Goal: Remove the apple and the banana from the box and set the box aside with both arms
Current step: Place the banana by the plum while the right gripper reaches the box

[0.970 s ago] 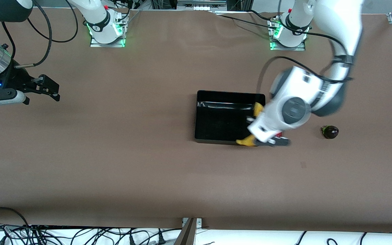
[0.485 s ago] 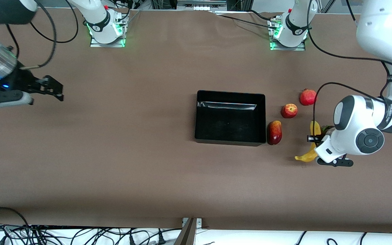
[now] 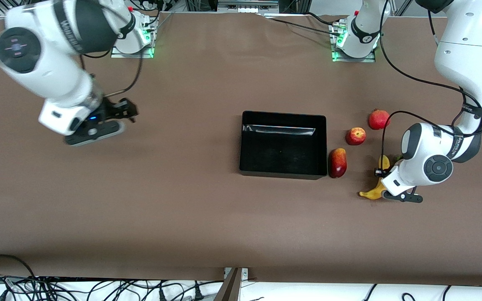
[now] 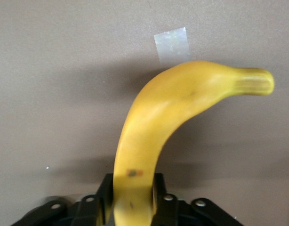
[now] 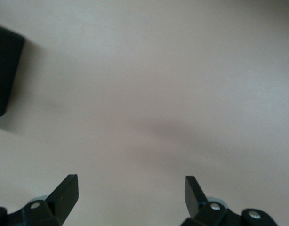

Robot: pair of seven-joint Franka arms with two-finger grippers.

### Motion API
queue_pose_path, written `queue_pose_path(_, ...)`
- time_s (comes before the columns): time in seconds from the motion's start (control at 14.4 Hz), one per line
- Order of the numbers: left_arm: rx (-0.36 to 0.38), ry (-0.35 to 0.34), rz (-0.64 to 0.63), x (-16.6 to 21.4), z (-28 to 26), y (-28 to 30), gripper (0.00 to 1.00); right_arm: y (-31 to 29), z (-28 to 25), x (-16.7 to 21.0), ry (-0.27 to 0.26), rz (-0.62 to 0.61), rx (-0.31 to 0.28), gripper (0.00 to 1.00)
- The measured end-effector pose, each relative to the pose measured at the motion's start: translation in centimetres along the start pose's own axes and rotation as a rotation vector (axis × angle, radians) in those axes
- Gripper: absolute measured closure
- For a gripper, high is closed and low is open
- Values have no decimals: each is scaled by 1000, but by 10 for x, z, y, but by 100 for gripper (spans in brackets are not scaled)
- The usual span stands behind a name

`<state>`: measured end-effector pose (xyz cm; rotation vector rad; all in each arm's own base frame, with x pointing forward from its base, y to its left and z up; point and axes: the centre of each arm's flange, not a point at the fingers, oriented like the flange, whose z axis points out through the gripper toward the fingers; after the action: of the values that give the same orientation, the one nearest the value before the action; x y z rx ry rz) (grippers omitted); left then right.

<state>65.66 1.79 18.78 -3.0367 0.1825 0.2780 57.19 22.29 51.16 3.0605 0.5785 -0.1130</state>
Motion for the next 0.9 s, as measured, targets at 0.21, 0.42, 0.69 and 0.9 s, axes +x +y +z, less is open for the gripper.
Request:
queue_pose_path(0.21,1,18,6,2,-13,3,24,-77,27,13,-3,101,51,0)
queue_pose_path(0.42,17,54,9,5,-67,6,0,-136,67,28,9,153,70,0)
queue_pose_path(0.69,49,68,-4,-3,-193,6,0,-212,122,38,55,243,69,0)
queue_pose_path(0.9,27,51,-18,-27,-272,14,0,-256,173,43,88,283,66,0)
